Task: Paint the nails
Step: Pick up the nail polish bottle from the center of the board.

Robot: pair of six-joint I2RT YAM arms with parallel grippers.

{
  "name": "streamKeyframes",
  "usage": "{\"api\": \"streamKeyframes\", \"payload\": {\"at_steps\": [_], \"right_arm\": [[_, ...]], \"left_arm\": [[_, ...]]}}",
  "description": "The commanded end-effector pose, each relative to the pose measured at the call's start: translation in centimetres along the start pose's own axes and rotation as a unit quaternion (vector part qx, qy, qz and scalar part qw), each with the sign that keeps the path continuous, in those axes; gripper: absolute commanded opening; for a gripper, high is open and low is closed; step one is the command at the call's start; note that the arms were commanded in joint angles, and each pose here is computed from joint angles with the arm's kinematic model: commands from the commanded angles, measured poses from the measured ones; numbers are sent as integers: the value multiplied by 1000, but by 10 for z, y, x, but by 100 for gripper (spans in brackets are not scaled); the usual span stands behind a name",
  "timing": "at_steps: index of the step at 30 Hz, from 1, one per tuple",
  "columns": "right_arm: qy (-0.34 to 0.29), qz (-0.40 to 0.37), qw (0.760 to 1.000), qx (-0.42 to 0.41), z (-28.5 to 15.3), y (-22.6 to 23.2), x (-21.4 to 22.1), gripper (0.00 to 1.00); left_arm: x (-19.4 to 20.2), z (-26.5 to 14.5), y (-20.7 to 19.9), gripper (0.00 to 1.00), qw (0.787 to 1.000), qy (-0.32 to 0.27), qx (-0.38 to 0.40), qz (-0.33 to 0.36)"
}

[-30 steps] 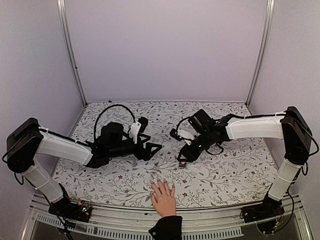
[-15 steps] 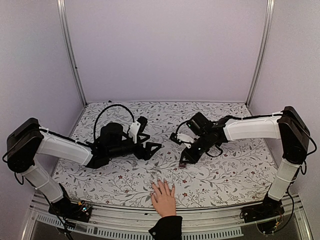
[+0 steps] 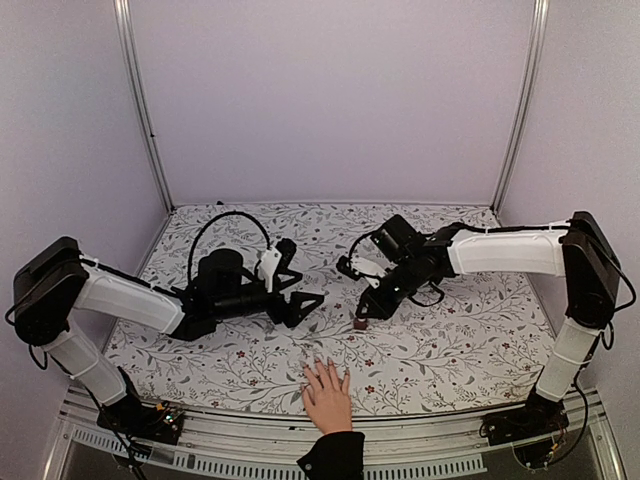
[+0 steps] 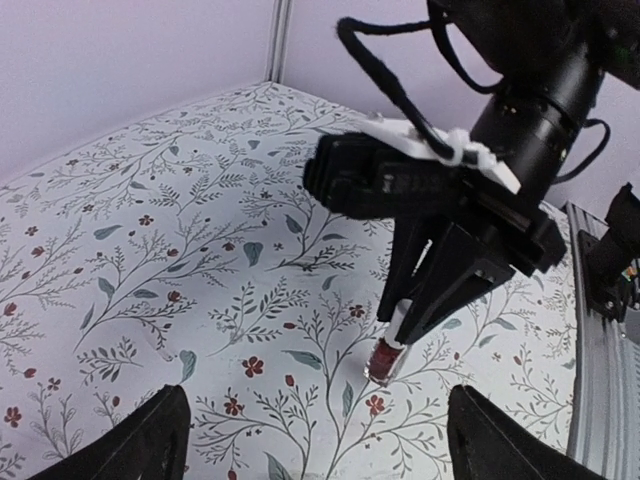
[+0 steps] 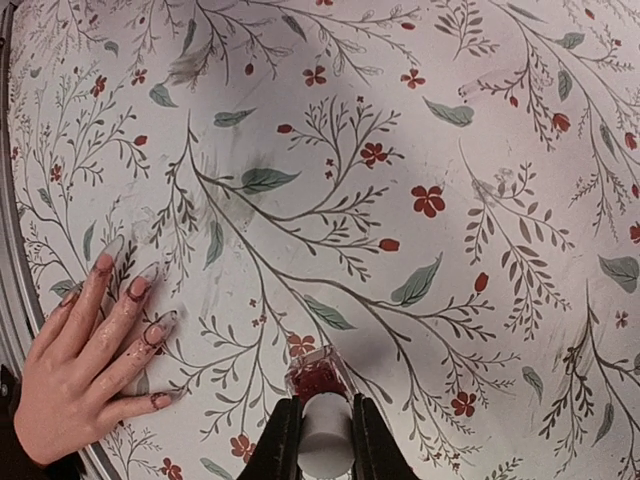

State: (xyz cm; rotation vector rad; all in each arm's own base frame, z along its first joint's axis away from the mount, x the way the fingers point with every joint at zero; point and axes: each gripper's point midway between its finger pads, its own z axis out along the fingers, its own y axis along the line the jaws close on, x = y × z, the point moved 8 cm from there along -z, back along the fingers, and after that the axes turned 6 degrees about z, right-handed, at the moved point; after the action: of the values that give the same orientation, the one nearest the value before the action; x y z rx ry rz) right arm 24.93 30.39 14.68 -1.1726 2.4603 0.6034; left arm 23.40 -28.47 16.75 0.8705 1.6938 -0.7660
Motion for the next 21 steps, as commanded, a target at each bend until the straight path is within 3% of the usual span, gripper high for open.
{"api": "streamKeyframes", "payload": {"at_steps": [1, 10, 21], "right_arm": [[-61, -29, 997, -27, -42, 18, -27, 0], [-120, -80, 984, -100, -92, 46, -44, 0], [-142, -116, 974, -130, -112, 64, -45, 0]], "left_arm": [[-4, -7, -15, 90, 995, -39, 76, 55], [-7, -1, -45, 84, 975, -59, 175, 120], [-18, 24, -61, 73, 968, -64, 216, 114]]}}
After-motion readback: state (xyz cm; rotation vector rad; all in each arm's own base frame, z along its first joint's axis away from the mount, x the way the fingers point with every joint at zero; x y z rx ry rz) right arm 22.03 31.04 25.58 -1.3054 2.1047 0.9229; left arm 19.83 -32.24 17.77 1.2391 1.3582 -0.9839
